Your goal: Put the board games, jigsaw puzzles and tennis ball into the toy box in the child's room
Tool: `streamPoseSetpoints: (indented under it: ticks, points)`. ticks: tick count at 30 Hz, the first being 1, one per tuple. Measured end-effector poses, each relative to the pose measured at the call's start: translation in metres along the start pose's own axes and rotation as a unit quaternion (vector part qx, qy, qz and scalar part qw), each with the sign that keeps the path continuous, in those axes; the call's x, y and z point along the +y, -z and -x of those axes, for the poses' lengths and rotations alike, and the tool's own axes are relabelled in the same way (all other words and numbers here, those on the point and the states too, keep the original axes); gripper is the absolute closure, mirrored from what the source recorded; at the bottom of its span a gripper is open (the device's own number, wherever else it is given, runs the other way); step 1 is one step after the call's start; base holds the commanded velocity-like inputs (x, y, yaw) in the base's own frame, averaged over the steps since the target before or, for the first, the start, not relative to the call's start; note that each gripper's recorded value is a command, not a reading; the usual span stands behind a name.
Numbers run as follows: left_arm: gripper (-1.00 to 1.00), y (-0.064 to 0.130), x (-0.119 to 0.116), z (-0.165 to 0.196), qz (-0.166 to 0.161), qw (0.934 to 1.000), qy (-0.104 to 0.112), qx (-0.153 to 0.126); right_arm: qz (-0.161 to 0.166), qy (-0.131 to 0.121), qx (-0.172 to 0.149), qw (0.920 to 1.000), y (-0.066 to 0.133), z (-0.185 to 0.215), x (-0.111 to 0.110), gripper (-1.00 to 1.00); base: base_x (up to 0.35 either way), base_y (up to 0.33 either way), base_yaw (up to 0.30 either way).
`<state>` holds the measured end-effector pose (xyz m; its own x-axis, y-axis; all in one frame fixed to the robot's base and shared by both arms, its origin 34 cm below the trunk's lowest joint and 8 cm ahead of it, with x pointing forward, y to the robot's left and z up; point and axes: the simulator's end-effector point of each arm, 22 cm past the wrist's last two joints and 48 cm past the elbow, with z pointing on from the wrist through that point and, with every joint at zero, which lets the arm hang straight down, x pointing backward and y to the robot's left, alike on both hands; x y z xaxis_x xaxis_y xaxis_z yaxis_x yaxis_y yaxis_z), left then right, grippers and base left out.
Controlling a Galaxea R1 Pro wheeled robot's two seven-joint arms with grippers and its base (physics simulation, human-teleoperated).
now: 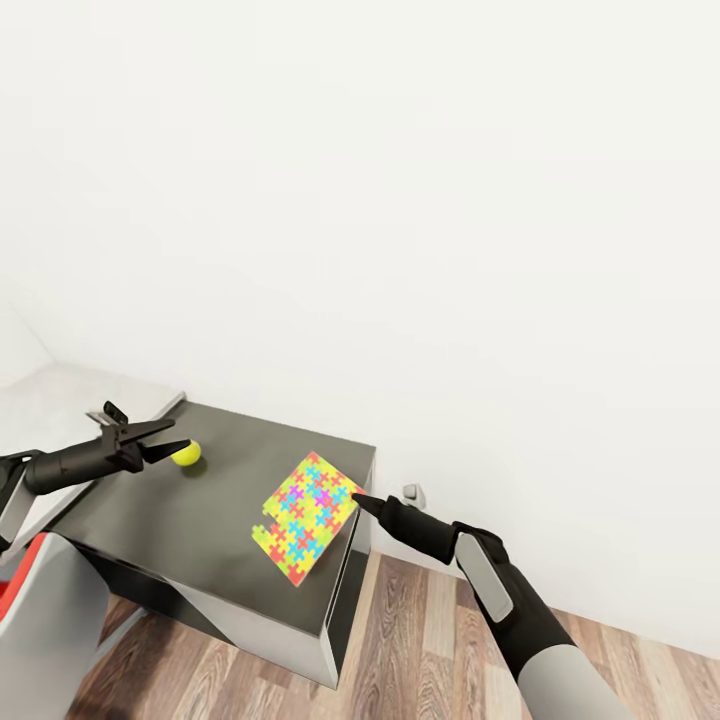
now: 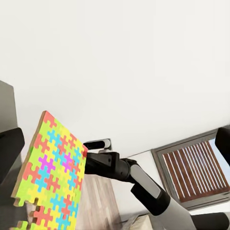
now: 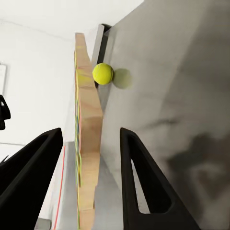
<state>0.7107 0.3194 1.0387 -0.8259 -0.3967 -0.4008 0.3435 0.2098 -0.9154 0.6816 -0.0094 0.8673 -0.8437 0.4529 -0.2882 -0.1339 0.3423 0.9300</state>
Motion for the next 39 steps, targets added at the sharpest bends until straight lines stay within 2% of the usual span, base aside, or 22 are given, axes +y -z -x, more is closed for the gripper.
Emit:
streamPoseSetpoints:
  ticks: [3, 7, 13, 23, 39]
  points:
    - [-1.0, 0.0, -0.004, 0.001, 0.0, 1.0, 0.0, 0.0, 0.001, 0.0, -0.002, 1.0, 0.0, 0.001, 0.005, 1.0, 0.0, 0.0, 0.0]
    - [-1.0, 0.002, -0.003, 0.002, 0.002, 1.0, -0.001, -0.001, 0.001, 0.014, -0.022, 0.9997, 0.001, 0.011, 0.005, 1.0, 0.0, 0.0, 0.0]
    - [-1.0, 0.012, -0.007, 0.012, 0.005, 0.9999, -0.009, -0.012, 0.008, 0.027, -0.034, 0.999, 0.002, 0.021, 0.013, 1.0, 0.0, 0.0, 0.0]
    - [-1.0, 0.027, -0.023, 0.027, 0.01, 0.9993, -0.019, -0.029, 0.008, 0.024, -0.038, 0.999, 0.005, 0.023, 0.024, 1.0, 0.0, 0.0, 0.0]
    - [-1.0, 0.029, -0.04, 0.03, 0.011, 0.9994, -0.02, -0.028, 0.004, 0.021, -0.04, 0.999, 0.01, 0.025, 0.038, 1.0, 0.0, 0.0, 0.0]
